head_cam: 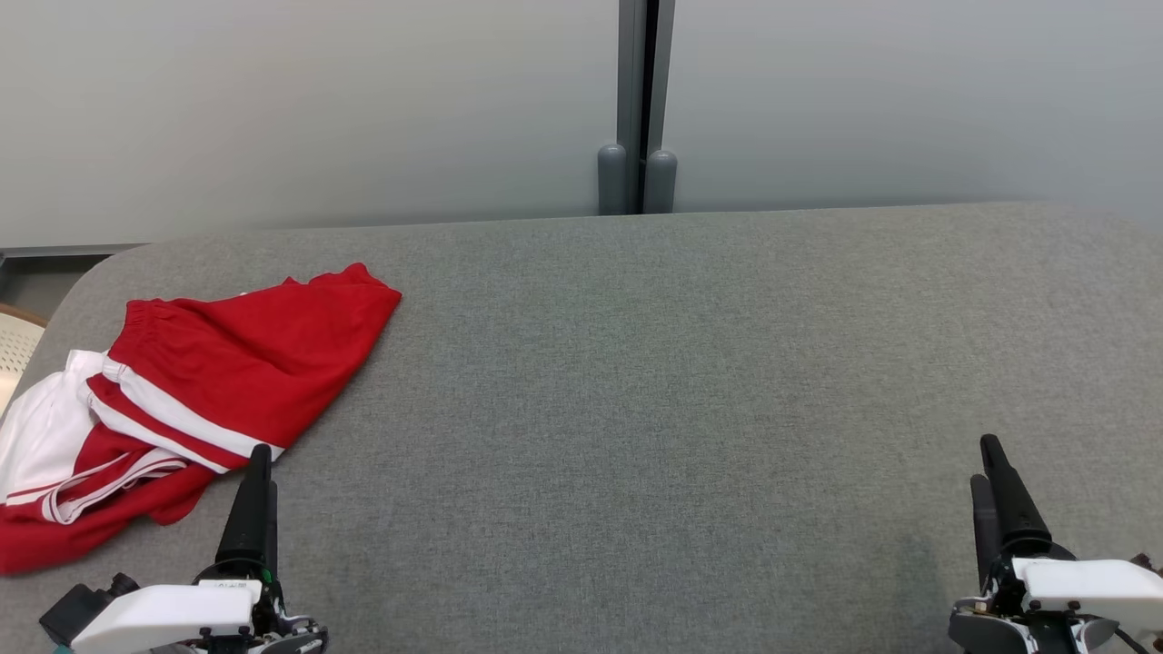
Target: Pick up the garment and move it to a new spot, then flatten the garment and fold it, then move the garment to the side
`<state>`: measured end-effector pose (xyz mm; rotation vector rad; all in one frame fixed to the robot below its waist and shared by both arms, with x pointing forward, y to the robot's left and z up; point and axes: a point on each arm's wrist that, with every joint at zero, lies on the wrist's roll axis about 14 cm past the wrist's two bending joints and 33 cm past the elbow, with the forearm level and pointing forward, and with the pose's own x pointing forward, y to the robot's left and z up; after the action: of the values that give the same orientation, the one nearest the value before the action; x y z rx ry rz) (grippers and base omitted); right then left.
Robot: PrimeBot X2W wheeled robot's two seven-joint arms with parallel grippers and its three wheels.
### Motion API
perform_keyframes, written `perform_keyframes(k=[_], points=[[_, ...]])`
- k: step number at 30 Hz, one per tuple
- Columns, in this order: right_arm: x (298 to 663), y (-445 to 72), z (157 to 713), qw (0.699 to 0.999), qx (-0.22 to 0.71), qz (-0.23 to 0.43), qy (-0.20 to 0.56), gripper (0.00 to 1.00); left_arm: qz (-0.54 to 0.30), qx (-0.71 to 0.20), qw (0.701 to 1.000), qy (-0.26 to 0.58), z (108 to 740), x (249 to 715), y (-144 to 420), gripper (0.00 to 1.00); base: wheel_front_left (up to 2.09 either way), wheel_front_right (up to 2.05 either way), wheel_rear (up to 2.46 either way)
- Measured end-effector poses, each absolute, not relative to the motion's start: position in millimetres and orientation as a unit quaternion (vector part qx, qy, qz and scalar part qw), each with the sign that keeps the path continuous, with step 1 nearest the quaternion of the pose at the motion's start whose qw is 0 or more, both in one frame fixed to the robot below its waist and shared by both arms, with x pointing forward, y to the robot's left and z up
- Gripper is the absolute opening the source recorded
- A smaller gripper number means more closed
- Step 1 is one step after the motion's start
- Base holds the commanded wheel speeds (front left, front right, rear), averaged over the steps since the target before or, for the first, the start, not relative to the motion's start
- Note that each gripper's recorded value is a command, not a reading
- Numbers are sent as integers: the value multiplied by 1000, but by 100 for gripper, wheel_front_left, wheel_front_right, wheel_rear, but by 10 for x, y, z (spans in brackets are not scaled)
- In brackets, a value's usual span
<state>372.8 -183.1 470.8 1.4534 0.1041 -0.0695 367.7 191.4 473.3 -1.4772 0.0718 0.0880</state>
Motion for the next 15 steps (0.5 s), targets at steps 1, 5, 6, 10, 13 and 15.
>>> perform_keyframes(k=[1, 5, 6, 10, 13, 15], points=[[3735, -1825, 4720, 755, 653, -30, 47, 100, 39, -663, 747, 32, 4747, 3679, 1918, 100, 0, 0, 0], [3763, -1772, 4773, 791, 610, -17, 47, 100, 30, -626, 779, 23, 4833, 3697, 1912, 100, 0, 0, 0], [3766, -1746, 4779, 800, 597, -13, 49, 100, 26, -618, 786, 21, 4859, 3701, 1902, 100, 0, 0, 0], [3775, -1638, 4803, 837, 545, 5, 56, 100, 15, -581, 814, 0, 5012, 3723, 1923, 100, 0, 0, 0], [3786, -1552, 4856, 857, 511, 22, 55, 100, 1, -550, 835, -16, 5146, 3735, 1902, 100, 0, 0, 0], [3794, -1489, 4914, 867, 494, 36, 51, 100, -9, -528, 849, -19, 5197, 3729, 1856, 100, 0, 0, 0]])
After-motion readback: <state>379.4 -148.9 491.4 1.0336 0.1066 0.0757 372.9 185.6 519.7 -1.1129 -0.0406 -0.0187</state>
